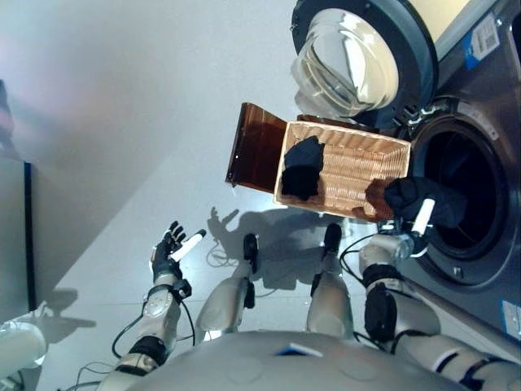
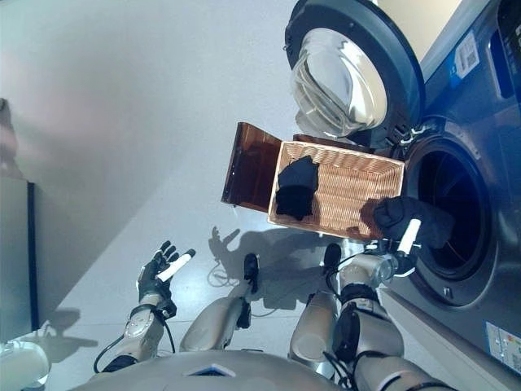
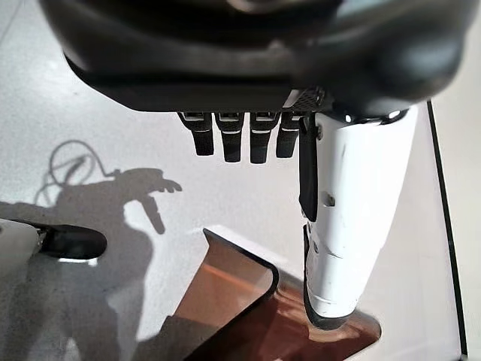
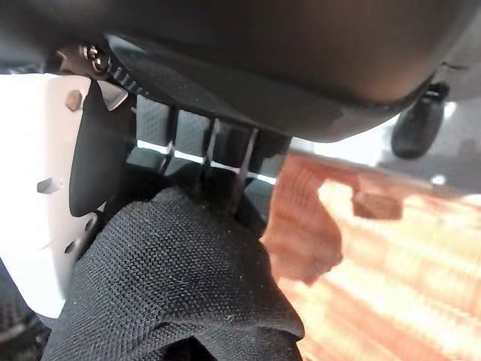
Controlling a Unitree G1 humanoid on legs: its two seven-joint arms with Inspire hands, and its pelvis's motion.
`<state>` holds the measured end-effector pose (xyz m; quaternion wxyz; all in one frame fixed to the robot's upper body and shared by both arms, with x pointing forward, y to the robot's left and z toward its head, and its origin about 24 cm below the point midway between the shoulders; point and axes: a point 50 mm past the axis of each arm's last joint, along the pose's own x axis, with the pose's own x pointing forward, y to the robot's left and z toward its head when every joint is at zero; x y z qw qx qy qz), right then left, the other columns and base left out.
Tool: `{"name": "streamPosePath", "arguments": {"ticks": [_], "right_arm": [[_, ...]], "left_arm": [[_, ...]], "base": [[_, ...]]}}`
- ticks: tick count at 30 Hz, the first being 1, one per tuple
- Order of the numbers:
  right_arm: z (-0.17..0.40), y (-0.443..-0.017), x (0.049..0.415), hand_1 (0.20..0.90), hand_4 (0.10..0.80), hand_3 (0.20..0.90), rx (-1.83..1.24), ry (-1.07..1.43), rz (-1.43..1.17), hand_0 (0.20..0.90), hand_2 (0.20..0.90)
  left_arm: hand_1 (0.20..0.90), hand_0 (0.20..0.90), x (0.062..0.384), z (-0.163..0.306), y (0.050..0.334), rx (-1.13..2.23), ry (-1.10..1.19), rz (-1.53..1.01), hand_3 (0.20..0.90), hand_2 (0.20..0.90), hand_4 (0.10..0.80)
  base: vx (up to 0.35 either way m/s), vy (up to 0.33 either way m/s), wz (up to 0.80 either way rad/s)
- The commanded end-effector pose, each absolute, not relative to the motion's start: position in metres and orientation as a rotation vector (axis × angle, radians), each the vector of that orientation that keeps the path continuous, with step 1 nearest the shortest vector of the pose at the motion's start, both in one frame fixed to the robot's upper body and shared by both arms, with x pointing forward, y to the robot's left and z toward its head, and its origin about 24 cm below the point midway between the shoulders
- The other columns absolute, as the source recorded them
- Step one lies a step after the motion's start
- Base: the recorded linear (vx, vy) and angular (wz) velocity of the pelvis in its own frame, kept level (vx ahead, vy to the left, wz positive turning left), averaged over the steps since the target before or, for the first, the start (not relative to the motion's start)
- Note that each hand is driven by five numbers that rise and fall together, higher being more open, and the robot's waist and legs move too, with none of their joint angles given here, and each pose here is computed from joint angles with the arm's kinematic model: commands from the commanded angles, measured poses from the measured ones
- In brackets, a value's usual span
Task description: Pick up the clothes and place them into the washing machine
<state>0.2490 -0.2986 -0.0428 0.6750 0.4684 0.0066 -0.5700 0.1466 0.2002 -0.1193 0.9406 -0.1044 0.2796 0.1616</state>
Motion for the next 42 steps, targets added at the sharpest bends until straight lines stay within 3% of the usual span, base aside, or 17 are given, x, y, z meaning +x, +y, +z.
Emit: {"name": "streamPosePath", "arguments": {"ticks": [1,9,19,32,33,34,35,42], "right_arm": [[0.016,-0.356,0.257,0.200,0.300,0.200,0.997,-0.295,-1.342,0.200,0.200],[0.079,-0.408,0.257,0.200,0.300,0.200,0.988,-0.498,-1.410,0.200,0.200],[0.138,-0.441,0.249,0.200,0.300,0.200,0.928,-0.662,-1.425,0.200,0.200],[0.124,-0.439,0.249,0.200,0.300,0.200,0.903,-0.599,-1.436,0.200,0.200],[0.122,-0.439,0.247,0.307,0.376,0.307,0.894,-0.582,-1.443,0.307,0.307],[0.122,-0.439,0.248,0.505,0.518,0.505,0.893,-0.581,-1.443,0.505,0.505],[0.121,-0.440,0.247,0.900,0.800,0.900,0.895,-0.573,-1.453,0.900,0.900],[0.115,-0.437,0.249,0.900,0.800,0.900,0.906,-0.531,-1.455,0.900,0.900]], "left_arm": [[0.900,0.900,0.160,-0.109,0.207,-0.197,0.474,0.341,0.900,0.900,0.800],[0.900,0.900,0.168,-0.104,0.198,-0.195,0.448,0.266,0.900,0.900,0.800],[0.900,0.900,0.166,-0.103,0.200,-0.173,0.446,0.248,0.900,0.900,0.800],[0.900,0.900,0.170,-0.099,0.204,-0.162,0.421,0.260,0.900,0.900,0.800],[0.900,0.900,0.169,-0.099,0.206,-0.159,0.419,0.266,0.900,0.900,0.800],[0.900,0.900,0.169,-0.099,0.206,-0.159,0.419,0.267,0.900,0.900,0.800],[0.900,0.900,0.169,-0.098,0.207,-0.158,0.419,0.269,0.900,0.900,0.800],[0.900,0.900,0.167,-0.099,0.211,-0.157,0.425,0.286,0.900,0.900,0.800]], "base": [[0.015,0.003,-0.15],[0.004,-0.002,-0.02],[0.007,-0.002,-0.03],[0.000,0.000,0.00],[0.000,0.000,0.00],[0.000,0.000,0.00],[0.000,0.000,0.00],[0.000,0.000,0.00]]}}
